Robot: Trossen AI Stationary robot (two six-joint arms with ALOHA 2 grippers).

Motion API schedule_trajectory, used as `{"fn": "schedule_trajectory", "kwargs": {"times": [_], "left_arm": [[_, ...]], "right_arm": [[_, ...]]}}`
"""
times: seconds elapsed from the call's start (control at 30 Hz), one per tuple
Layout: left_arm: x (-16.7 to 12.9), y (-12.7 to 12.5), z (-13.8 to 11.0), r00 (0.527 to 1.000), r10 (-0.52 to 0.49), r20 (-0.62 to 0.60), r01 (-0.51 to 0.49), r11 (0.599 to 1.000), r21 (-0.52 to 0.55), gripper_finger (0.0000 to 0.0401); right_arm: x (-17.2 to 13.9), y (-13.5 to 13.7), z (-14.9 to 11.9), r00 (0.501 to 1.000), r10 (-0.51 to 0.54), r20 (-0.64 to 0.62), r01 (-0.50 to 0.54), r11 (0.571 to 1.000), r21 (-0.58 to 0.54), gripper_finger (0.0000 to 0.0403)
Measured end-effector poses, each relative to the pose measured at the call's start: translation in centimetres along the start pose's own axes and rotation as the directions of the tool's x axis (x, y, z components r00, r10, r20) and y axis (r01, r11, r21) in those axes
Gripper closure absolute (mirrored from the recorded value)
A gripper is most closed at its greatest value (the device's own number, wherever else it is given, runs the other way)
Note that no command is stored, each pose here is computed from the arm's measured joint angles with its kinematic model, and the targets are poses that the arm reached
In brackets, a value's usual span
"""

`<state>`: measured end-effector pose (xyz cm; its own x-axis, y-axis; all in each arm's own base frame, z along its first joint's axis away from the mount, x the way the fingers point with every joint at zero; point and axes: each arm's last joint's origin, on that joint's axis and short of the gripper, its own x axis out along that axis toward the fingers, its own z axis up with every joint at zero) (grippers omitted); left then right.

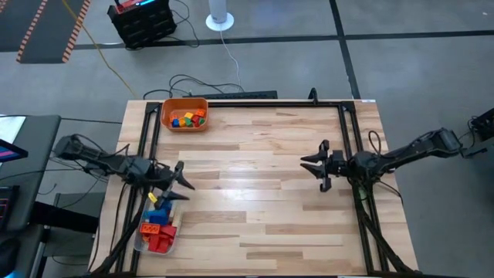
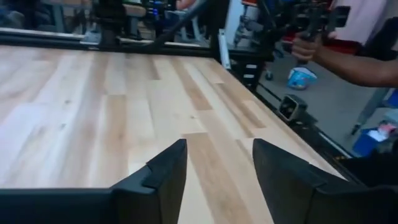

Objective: Sort blocks by size
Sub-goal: Return to Home Position

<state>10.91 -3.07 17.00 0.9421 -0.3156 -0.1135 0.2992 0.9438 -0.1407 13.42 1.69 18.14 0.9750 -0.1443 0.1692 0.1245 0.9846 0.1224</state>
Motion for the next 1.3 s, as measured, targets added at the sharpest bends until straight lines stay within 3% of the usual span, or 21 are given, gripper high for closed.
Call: {"fn": "schedule_trajectory", "kwargs": {"times": [0.43, 0.67, 0.8, 0.93, 1.23, 1.3], "left_arm": [[-0.4, 2.2, -0.7, 0.979, 0.184, -0.089, -0.185, 0.983, 0.003, 0.0271], [-0.6, 2.8, -0.7, 0.917, 0.394, -0.064, -0.389, 0.918, 0.078, 0.0291], [-0.5, 2.8, -0.4, 0.913, 0.407, -0.032, -0.398, 0.904, 0.160, 0.0296], [-0.6, 2.9, -0.4, 0.904, 0.427, -0.022, -0.413, 0.885, 0.214, 0.0296], [-0.5, 2.9, -0.4, 0.897, 0.442, -0.027, -0.422, 0.871, 0.251, 0.0296], [-0.5, 3.0, -0.4, 0.885, 0.466, -0.021, -0.453, 0.868, 0.202, 0.0296]], "right_arm": [[-0.7, -0.6, -0.8, 0.993, -0.014, -0.113, 0.011, 1.000, -0.028, 0.0306], [-0.7, -1.0, -1.1, 0.981, -0.135, -0.136, 0.130, 0.990, -0.048, 0.0317], [-0.8, -1.0, -1.2, 0.979, -0.149, -0.139, 0.141, 0.988, -0.062, 0.0317], [-1.0, -1.2, -2.2, 0.958, -0.164, -0.236, 0.114, 0.970, -0.214, 0.0317], [-1.5, -1.5, -3.7, 0.905, -0.191, -0.380, 0.071, 0.949, -0.308, 0.0317], [-1.8, -1.6, -4.3, 0.877, -0.204, -0.436, 0.066, 0.948, -0.312, 0.0317]]}}
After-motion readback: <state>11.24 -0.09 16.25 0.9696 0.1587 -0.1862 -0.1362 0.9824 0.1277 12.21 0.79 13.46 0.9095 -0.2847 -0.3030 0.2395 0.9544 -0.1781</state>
